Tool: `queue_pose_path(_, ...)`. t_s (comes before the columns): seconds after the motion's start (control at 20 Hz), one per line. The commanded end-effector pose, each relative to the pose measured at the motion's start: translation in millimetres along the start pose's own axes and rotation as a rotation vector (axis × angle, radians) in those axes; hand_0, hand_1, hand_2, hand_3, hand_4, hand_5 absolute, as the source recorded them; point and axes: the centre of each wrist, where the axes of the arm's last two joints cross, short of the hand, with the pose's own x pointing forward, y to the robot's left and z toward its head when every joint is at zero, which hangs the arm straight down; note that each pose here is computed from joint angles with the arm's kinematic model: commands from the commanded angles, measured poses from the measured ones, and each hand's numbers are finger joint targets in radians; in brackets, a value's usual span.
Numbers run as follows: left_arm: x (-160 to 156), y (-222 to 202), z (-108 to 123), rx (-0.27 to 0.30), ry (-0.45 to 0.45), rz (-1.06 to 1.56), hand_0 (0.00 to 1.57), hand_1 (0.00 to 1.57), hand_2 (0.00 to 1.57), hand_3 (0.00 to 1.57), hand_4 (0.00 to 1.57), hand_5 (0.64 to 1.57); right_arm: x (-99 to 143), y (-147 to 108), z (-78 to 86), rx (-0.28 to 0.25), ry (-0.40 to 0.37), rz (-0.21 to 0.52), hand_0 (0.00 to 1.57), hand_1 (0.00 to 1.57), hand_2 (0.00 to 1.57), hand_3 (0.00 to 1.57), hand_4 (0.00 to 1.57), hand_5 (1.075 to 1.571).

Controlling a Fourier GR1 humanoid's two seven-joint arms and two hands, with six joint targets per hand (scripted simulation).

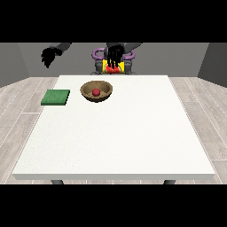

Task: Pick the cup and pour the ball into the bowl, then pick the bowl and place it on the pad

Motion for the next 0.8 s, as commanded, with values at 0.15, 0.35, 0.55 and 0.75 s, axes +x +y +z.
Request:
queue_pose_path(0.15, -31, 12, 8, 0.161, 0.130, 0.618, 1.10, 1.10, 1.30, 0.99, 1.27, 1.570, 6, 15, -12.2, -0.044, -0.039, -0.030, 0.00, 0.00, 0.00, 0.00, 0.72, 1.570)
queue_pose_path(0.35, -43, 78, -7, 0.306, 0.189, 1.108, 0.00, 0.00, 0.00, 0.00, 0.70, 1.556, 9, 34, -26.3, -0.013, -0.062, -0.063, 0.00, 0.00, 0.00, 0.00, 0.70, 1.569)
queue_pose_path(0.55, -66, 123, -8, 0.259, 0.063, 1.438, 0.00, 0.00, 0.00, 0.00, 0.16, 1.440, 0, 42, -25.6, -0.088, -0.064, -0.064, 0.00, 0.00, 0.00, 0.00, 0.66, 1.571)
queue_pose_path(0.75, -146, 130, -4, 0.240, -0.051, 1.543, 0.00, 0.00, 0.00, 0.00, 0.21, 1.500, 4, 26, -17.6, -0.198, -0.100, -0.076, 0.00, 0.00, 0.00, 0.00, 0.42, 1.570)
